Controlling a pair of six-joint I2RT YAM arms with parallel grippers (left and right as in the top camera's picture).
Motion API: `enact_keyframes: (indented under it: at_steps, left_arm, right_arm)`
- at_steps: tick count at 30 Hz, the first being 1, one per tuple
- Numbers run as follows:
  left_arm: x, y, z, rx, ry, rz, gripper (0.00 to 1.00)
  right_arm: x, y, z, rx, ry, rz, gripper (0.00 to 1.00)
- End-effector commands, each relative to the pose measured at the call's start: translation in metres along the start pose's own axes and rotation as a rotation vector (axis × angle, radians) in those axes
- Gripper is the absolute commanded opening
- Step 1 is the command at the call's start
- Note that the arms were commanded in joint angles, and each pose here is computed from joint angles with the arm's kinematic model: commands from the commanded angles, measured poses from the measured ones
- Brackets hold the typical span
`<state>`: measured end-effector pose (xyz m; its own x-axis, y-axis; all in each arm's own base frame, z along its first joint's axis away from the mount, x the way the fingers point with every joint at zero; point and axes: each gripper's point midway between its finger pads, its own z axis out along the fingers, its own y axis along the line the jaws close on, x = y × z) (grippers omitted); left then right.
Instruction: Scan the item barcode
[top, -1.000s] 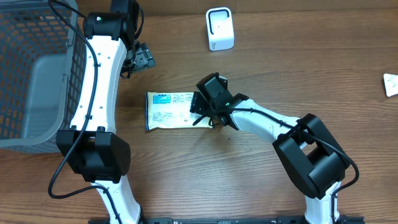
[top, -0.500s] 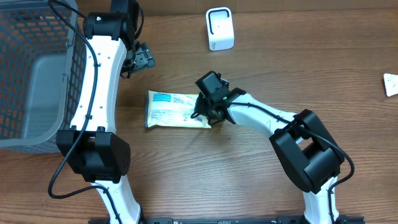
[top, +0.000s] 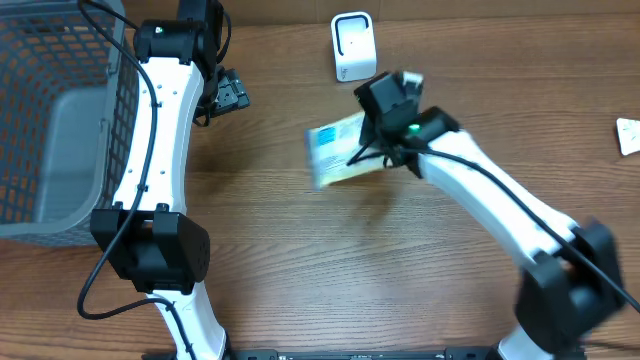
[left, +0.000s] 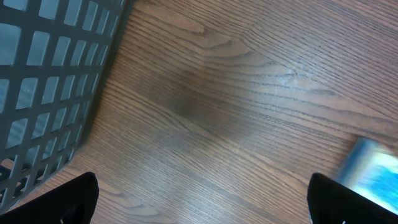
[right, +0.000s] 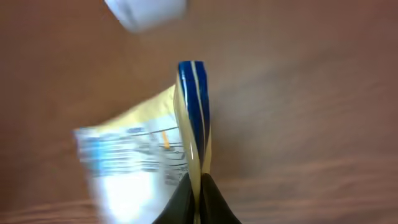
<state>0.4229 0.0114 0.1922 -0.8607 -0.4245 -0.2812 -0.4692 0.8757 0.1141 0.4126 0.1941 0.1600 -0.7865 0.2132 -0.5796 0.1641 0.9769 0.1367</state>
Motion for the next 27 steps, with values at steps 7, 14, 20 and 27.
enact_keyframes:
  at_steps: [7, 14, 20, 27]
  left_arm:
    - [0.002, -0.003, 0.003, 0.0, 0.009, 0.009, 1.0]
    - [0.002, -0.003, 0.003, 0.0, 0.009, 0.009, 1.0]
    - [0.002, -0.003, 0.003, 0.0, 0.009, 0.009, 1.0]
    - [0.002, -0.003, 0.003, 0.0, 0.009, 0.009, 1.0]
  right_arm:
    - [-0.043, -0.032, -0.068, 0.236, -0.244, -0.229, 0.04]
    - [-0.033, -0.061, -0.07, 0.381, -0.206, -0.275, 0.04]
    - [0.001, -0.037, -0.055, 0.219, -0.064, -0.276, 0.04]
    - [-0.02, -0.065, -0.067, 0.404, -0.176, -0.283, 0.04]
